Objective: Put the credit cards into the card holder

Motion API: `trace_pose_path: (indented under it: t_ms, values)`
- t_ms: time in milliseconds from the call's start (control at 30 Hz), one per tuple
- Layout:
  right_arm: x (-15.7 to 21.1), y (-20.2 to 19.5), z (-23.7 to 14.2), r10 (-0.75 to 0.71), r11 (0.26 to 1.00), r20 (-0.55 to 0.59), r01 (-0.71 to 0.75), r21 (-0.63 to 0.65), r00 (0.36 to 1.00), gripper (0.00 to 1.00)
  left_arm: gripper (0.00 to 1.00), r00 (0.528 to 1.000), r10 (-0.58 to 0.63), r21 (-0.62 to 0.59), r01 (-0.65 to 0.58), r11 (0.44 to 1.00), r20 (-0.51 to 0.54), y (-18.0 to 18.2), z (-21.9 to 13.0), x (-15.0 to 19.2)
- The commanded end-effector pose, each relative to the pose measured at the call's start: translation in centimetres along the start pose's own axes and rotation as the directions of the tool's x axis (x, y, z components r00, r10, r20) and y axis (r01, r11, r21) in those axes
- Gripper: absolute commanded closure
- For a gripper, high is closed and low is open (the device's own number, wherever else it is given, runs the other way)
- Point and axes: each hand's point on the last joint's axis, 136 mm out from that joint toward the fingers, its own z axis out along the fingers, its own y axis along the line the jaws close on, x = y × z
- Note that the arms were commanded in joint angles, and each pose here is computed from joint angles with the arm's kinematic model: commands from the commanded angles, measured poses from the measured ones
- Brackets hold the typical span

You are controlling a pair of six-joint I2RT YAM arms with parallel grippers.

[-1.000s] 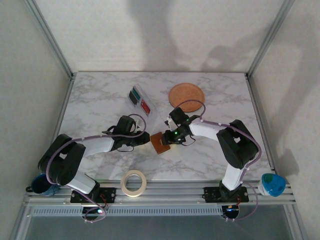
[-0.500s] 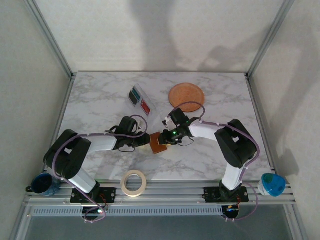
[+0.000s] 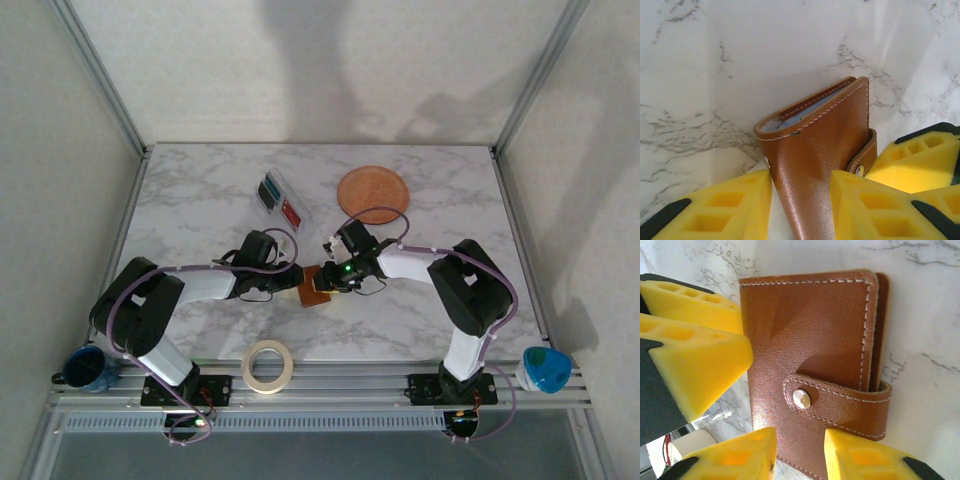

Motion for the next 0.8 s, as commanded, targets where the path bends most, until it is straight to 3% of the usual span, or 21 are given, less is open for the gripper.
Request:
trace_pose_path:
  t_ms: [0, 133, 300, 500, 767]
  values:
    - [0.1, 0.5, -0.2, 0.0, 1.0, 0.006, 0.0, -0.017, 1.0, 0.68, 0.66, 1.0, 0.005, 0.024, -0.005, 1.0, 0.002, -1.2, 0.2, -0.5]
    - [0.2, 0.2, 0.1, 0.001, 1.0, 0.004, -0.001, -0.012, 1.0, 0.68, 0.75, 1.0, 0.012, 0.019, -0.012, 1.0, 0.009, -1.2, 0.3, -0.7]
    - [-0.1, 0.0, -0.1, -0.022, 1.0, 0.031, 0.022, 0.016, 0.999, 0.68, 1.0, 1.0, 0.002, 0.017, -0.002, 1.0, 0.0, -1.0, 0.4, -0.5]
    - [-1.1, -1.3, -2.8, -0.162, 0.965, 0.122, 0.131, 0.227, 0.979, 0.61, 1.0, 1.0, 0.008, 0.036, -0.008, 0.999, -0.006, -2.1, -0.5, -0.5]
    - [-1.4, -2.0, -1.8, -0.153, 0.953, 0.107, 0.118, 0.279, 0.982, 0.59, 1.0, 1.0, 0.006, 0.049, -0.006, 0.999, -0.001, -2.8, -1.2, -0.8]
